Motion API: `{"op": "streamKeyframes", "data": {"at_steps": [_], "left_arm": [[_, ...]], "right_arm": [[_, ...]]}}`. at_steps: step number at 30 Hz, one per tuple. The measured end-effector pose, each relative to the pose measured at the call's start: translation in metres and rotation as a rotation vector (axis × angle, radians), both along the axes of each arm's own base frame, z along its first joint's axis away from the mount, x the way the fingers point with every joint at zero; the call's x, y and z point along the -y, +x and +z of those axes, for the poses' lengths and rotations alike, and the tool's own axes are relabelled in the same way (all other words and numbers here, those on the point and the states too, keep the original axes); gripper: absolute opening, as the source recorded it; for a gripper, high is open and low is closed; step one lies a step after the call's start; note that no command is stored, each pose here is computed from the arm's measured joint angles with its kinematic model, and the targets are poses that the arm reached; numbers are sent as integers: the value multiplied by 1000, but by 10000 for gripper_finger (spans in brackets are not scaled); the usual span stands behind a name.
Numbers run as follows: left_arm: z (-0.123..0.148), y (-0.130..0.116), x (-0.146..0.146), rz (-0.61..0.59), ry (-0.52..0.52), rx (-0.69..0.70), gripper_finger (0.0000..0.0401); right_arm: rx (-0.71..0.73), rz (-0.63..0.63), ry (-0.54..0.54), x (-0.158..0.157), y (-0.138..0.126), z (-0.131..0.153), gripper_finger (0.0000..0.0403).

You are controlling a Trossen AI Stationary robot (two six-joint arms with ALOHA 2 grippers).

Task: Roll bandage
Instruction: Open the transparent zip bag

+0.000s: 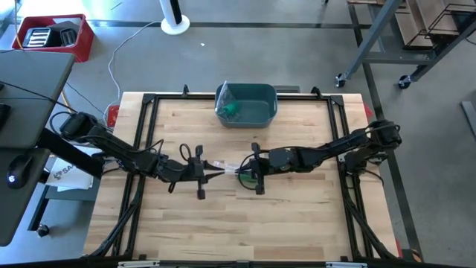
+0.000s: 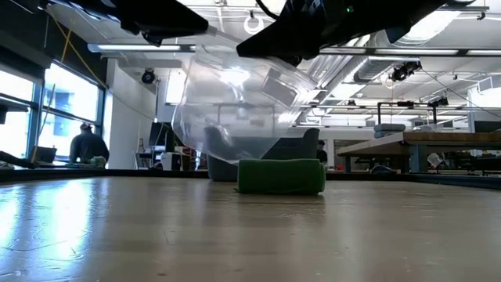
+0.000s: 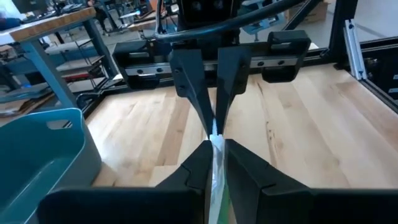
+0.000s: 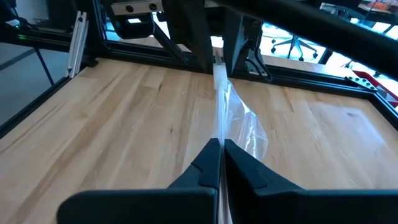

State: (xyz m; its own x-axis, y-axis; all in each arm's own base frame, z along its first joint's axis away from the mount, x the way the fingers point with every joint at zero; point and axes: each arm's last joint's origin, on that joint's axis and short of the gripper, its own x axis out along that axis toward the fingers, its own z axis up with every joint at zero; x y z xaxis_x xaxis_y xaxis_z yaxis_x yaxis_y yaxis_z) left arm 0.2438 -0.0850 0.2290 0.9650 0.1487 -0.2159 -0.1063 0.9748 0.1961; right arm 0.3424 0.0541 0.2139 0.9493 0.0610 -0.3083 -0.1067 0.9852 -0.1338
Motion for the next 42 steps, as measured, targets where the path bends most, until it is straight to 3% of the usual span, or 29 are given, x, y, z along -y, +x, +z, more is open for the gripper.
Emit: {"op": "streamKeyframes", "data": {"at_steps": [7,15,25,29,42], "left_arm": [[-1,3,-5,13,31,-9,4],[-7,9,-9,-31,29,-27,10],[-3,7,-12,7,54,-18,84],[-1,1,-12,11,66,-41,95],[3,-3,-9,-41,58,-45,35]], "right_arm": [[-4,0,4,0,0,0,0],[-2,2,5,-1,0,0,0],[8,11,6,-4,0,1,0],[5,13,6,-5,-1,0,0],[1,14,1,-5,-1,0,0]]}}
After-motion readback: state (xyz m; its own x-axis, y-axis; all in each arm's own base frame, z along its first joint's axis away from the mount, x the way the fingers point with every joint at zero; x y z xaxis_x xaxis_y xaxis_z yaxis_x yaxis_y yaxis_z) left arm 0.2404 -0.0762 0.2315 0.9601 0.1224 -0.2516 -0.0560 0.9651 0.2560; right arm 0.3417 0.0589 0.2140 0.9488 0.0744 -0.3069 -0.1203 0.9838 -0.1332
